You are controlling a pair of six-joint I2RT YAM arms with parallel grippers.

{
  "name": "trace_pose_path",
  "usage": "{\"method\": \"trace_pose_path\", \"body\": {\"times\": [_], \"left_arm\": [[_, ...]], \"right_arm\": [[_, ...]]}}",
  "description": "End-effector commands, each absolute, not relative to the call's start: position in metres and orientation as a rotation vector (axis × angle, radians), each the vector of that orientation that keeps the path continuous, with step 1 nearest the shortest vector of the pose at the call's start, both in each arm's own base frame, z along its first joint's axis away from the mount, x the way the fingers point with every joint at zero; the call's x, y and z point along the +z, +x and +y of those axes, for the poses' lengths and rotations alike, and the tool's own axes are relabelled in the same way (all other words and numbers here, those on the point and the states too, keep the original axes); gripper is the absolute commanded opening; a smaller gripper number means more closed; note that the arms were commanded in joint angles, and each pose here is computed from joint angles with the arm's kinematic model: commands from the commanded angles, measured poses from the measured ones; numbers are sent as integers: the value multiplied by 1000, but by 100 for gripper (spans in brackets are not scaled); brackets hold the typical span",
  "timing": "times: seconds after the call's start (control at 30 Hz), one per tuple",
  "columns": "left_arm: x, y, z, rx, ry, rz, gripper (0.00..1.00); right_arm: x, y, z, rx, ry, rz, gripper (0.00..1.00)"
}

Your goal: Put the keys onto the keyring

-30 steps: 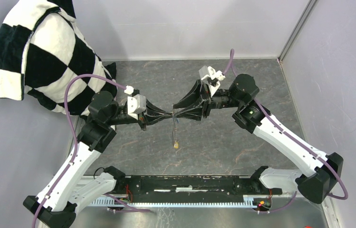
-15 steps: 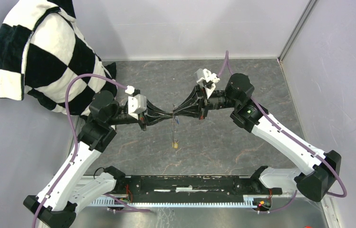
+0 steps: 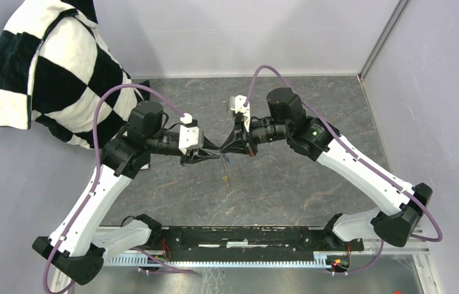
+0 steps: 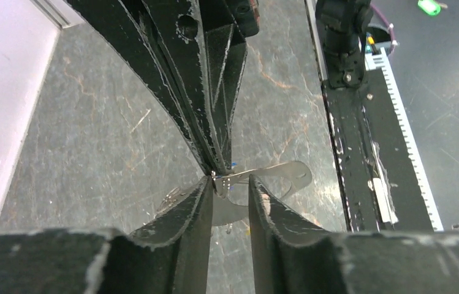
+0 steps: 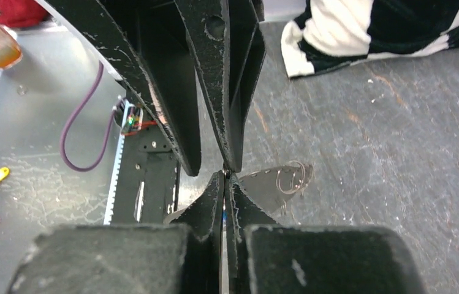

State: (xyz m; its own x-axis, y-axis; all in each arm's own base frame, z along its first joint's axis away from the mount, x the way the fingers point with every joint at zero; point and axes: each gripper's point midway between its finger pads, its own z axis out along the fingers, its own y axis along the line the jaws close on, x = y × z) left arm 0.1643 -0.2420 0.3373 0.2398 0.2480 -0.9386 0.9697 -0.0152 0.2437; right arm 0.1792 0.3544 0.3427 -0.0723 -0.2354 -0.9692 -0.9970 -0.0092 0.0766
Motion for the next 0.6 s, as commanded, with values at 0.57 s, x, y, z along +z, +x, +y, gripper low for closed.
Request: {"method": "trace_pose_path", "body": {"times": [0.57], "left_arm": [[304, 153, -233, -865, 1657, 1237, 2]], "right_arm": [[374, 163, 379, 1101, -1395, 1338, 32]]}}
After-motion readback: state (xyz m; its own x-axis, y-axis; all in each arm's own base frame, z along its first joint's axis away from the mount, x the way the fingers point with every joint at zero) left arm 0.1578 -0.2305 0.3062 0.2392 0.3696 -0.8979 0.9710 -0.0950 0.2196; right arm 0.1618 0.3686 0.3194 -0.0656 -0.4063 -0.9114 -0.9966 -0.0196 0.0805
